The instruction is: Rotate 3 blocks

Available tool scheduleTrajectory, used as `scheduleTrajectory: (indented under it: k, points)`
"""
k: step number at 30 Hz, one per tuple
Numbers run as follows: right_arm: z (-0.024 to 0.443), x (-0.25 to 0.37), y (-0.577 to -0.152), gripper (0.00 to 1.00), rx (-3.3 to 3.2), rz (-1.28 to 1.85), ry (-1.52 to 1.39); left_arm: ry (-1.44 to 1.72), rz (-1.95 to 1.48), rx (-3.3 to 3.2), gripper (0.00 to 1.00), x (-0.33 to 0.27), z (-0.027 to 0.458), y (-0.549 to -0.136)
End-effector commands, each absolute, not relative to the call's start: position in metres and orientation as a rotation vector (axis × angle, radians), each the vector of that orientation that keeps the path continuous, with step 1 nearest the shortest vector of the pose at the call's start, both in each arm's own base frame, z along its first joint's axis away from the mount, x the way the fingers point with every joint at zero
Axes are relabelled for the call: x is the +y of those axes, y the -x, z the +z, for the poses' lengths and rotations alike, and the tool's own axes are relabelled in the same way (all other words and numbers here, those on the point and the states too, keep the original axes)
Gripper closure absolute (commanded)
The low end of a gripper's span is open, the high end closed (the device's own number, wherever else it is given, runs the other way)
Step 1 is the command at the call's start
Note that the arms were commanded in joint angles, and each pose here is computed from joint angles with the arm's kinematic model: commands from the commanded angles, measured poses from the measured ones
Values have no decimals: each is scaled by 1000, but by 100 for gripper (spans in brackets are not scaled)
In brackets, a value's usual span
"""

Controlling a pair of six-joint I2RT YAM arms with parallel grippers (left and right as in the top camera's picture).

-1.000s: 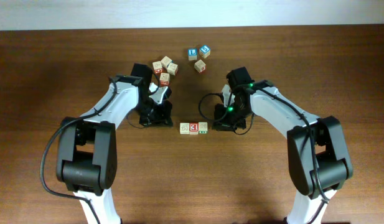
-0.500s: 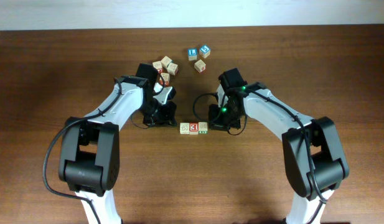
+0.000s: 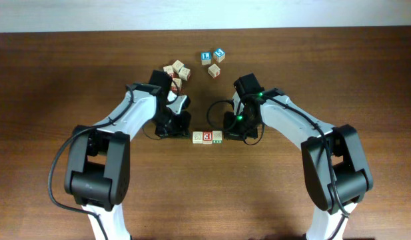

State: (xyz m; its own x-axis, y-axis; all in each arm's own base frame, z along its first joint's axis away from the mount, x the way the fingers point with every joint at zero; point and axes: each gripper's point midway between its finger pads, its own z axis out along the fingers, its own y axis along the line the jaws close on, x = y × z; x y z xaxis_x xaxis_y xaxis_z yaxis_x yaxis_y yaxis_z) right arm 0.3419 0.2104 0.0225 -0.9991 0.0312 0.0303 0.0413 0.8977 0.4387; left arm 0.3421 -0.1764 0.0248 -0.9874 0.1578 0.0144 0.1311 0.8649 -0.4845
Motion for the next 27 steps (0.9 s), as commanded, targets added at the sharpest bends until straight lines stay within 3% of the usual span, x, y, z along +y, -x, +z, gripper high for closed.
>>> scheduleTrajectory:
  k: [1,27]
  points:
    - [13,206,-337,96,-3027,-659,78,239,761,-2979,100,-179,16,-339]
    - [13,206,-337,95,-3026,-659,78,173,722,-3012,100,-185,13,-343]
